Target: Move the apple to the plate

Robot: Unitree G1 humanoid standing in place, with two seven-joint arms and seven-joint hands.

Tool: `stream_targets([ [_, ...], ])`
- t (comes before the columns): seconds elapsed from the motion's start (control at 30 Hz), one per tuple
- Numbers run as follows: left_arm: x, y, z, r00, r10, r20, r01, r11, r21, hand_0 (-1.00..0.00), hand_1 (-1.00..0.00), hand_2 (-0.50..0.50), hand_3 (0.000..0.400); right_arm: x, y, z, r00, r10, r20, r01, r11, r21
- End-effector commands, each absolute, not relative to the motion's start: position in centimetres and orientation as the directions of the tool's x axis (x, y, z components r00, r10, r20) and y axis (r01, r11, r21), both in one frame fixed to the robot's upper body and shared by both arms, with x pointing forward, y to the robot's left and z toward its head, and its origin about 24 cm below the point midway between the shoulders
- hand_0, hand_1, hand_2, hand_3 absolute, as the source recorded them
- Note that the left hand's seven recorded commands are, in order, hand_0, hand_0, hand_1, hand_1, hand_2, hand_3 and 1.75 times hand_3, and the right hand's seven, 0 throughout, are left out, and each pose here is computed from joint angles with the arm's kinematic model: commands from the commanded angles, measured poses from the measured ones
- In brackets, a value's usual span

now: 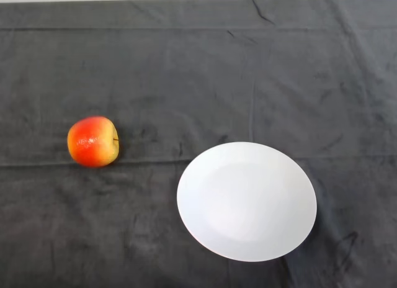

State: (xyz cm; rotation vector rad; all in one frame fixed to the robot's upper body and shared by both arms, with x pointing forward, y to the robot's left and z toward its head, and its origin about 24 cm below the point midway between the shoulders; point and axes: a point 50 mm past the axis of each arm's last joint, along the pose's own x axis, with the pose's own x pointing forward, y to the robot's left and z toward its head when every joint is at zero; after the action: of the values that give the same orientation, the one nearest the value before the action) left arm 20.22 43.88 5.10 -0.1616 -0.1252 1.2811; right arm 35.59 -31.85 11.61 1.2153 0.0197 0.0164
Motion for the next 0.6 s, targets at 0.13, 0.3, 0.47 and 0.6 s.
stream_targets([
  [0.13,21.8,43.5,6.6,0.322,0.945,0.050,-0.917,0.325,-0.232,0.00,0.00,0.00,0.000,34.7,-32.8,10.6,0.999,-0.007,-0.035,0.035,0.345,0.938],
  [0.3,22.0,43.4,6.7,0.329,0.943,0.057,-0.915,0.333,-0.228,0.00,0.00,0.00,0.000,34.7,-32.8,10.6,0.999,-0.007,-0.035,0.035,0.345,0.938],
  [0.47,22.5,43.1,7.0,0.343,0.937,0.070,-0.910,0.350,-0.220,0.00,0.00,0.00,0.000,34.7,-32.8,10.6,0.999,-0.007,-0.035,0.035,0.345,0.938],
  [0.6,23.5,42.6,7.4,0.372,0.924,0.090,-0.901,0.382,-0.207,0.00,0.00,0.00,0.000,34.7,-32.8,10.6,0.999,-0.007,-0.035,0.035,0.345,0.938],
])
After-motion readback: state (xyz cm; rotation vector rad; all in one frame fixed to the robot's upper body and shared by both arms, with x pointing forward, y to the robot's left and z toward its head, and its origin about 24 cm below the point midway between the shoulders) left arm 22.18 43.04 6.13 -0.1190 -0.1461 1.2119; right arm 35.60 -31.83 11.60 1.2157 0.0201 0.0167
